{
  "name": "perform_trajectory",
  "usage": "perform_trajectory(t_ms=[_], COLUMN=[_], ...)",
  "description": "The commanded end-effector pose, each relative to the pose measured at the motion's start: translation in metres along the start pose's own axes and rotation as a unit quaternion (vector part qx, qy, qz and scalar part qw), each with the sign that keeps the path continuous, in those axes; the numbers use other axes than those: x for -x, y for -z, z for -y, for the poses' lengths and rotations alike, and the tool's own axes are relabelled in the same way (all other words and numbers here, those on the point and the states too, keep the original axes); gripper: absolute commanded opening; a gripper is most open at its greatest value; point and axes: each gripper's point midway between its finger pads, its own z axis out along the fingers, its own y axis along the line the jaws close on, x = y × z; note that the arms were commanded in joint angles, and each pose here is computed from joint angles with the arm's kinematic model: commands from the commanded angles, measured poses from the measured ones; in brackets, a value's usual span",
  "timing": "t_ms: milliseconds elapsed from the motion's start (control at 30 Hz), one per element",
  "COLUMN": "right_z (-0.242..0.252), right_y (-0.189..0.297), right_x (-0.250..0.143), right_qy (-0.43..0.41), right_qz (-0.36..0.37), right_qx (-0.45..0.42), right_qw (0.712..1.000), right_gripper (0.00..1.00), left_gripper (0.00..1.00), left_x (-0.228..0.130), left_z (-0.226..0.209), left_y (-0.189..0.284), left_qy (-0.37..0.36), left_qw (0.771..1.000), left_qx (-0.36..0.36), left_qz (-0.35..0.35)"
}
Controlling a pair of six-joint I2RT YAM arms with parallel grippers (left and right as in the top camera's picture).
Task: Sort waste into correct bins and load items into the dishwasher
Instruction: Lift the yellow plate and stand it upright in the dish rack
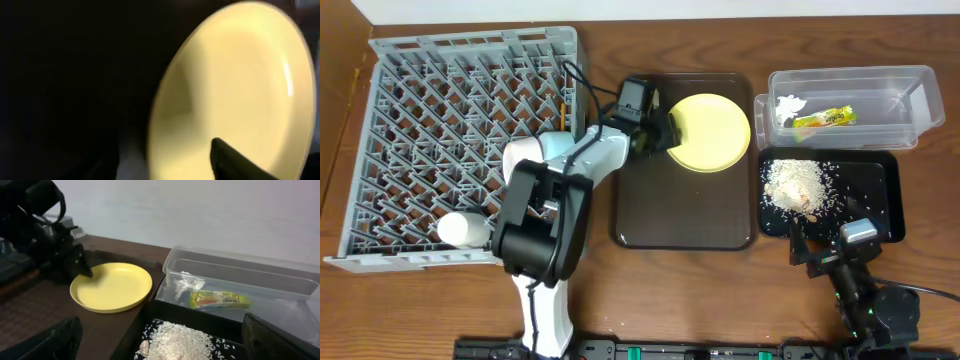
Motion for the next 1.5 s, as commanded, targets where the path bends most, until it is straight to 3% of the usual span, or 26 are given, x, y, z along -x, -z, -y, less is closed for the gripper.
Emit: perform_trajectory(t_ms=[0,200,367,533,633,733,900,1067,1233,1467], right_z=[0.005,0.005,0.005,0.005,0.005,0.005,0.005,0.005,0.005,0.005], right_y=[0.000,0.000,0.000,0.000,0.000,0.000,0.000,0.000,0.000,0.000], right_x=[-0.001,-0.001,-0.001,-0.001,-0.001,-0.001,-0.001,-0.001,-0.001,-0.001], right_qy=[0.003,0.003,0.003,0.003,0.003,0.003,0.003,0.003,0.003,0.003], right_qz=[0.000,0.000,0.000,0.000,0.000,0.000,0.000,0.000,0.000,0.000], right_qx=[-0.010,-0.010,-0.010,-0.010,-0.010,-0.010,-0.010,-0.010,-0.010,-0.010], right_qw=[1.000,1.000,1.000,1.000,1.000,1.000,1.000,1.000,1.000,1.000], right_gripper=[0.99,0.99,0.99,0.99,0.99,0.99,0.99,0.99,0.99,0.99], left_gripper=[0.47,0.08,0.08,0.08,0.07,0.07,0.07,0.08,0.07,0.07], left_x=[-0.030,-0.039,-0.024,0.032,0.054,0.067,0.075,0.079,0.090,0.103], left_z=[-0.011,-0.016,-0.003,0.012,-0.023,-0.069,-0.168,-0.205,-0.228,-0.249], left_y=[-0.028,-0.033,-0.013,0.083,0.165,0.238,0.364,0.398,0.424,0.419], left_qy=[0.034,0.037,-0.011,-0.045,-0.056,-0.041,0.016,0.003,-0.013,-0.046], left_qw=[0.997,0.996,0.995,0.994,0.995,0.980,0.904,0.868,0.813,0.784], left_qx=[-0.016,-0.021,-0.068,-0.098,0.004,0.115,0.330,0.410,0.509,0.568], left_qz=[-0.062,-0.082,-0.073,0.013,0.086,0.159,0.271,0.280,0.283,0.247])
